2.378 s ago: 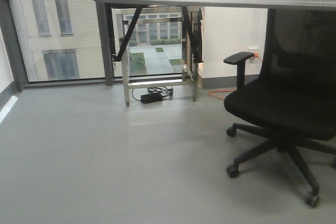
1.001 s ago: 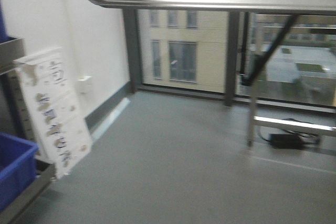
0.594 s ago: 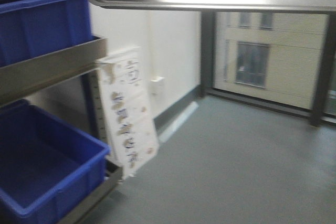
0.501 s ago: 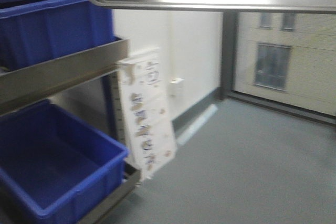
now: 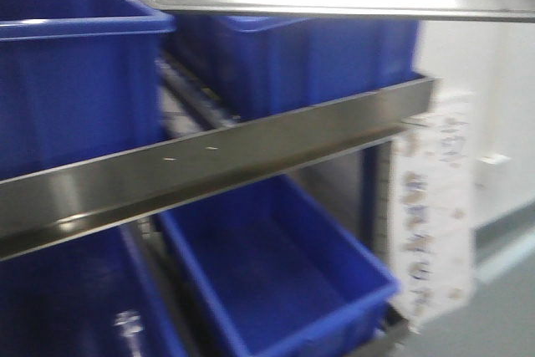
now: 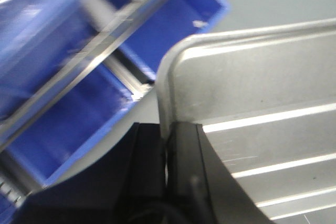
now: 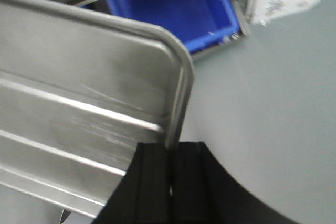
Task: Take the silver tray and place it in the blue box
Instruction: 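Hold the silver tray with both grippers while the base drives to the blue bin, then lower the held silver tray with both grippers into the blue bin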
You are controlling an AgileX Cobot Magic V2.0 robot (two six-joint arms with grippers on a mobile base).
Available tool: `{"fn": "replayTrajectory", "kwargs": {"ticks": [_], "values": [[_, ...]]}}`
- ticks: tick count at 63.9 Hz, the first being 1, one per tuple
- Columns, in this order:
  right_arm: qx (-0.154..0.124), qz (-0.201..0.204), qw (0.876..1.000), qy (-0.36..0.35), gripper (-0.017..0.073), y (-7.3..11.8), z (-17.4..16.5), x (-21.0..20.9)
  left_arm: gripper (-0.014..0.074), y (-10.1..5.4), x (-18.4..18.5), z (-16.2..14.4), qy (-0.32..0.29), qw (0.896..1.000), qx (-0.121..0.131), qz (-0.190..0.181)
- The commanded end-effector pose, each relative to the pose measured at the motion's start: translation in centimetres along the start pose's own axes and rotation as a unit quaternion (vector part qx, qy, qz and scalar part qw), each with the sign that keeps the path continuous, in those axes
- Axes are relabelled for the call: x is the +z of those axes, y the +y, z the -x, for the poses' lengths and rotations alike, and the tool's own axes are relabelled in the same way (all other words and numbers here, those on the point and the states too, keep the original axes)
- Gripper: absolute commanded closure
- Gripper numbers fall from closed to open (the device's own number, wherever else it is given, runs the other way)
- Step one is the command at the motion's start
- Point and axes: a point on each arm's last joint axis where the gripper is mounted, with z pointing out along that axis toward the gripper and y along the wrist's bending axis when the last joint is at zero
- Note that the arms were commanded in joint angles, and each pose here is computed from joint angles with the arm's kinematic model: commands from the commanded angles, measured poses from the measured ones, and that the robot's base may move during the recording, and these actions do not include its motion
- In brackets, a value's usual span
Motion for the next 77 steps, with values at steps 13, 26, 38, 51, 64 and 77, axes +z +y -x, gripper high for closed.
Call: {"fn": "replayTrajectory", "kwargs": {"ticks": [13, 26, 38, 51, 64, 77], "values": [[-0.012, 0.014, 0.997, -0.074, 0.0502, 0.21, 1.38, -1.71, 0.0698, 0.67, -1.71, -0.21, 0.005, 1.000, 0.015, 0.010], [-0.012, 0.014, 0.997, -0.074, 0.0502, 0.21, 1.38, -1.71, 0.0698, 0.67, -1.71, -0.21, 0.005, 1.000, 0.015, 0.010], [-0.012, 0.014, 0.997, -0.074, 0.0502, 0.21, 1.38, -1.71, 0.0698, 0.67, -1.71, -0.21, 0.005, 1.000, 0.015, 0.010], [-0.012, 0.014, 0.997, -0.074, 0.0502, 0.21, 1.38, -1.71, 0.0698, 0.67, -1.71, -0.21, 0.005, 1.000, 0.015, 0.010], [-0.012, 0.014, 0.997, -0.074, 0.0502, 0.21, 1.38, -1.71, 0.0698, 0.67, -1.71, -0.21, 0.005, 1.000, 0.015, 0.010], [-0.012, 0.014, 0.997, -0.074, 0.0502, 0.21, 1.38, -1.71, 0.0698, 0.67, -1.71, -0.21, 0.005, 1.000, 0.015, 0.010]]}}
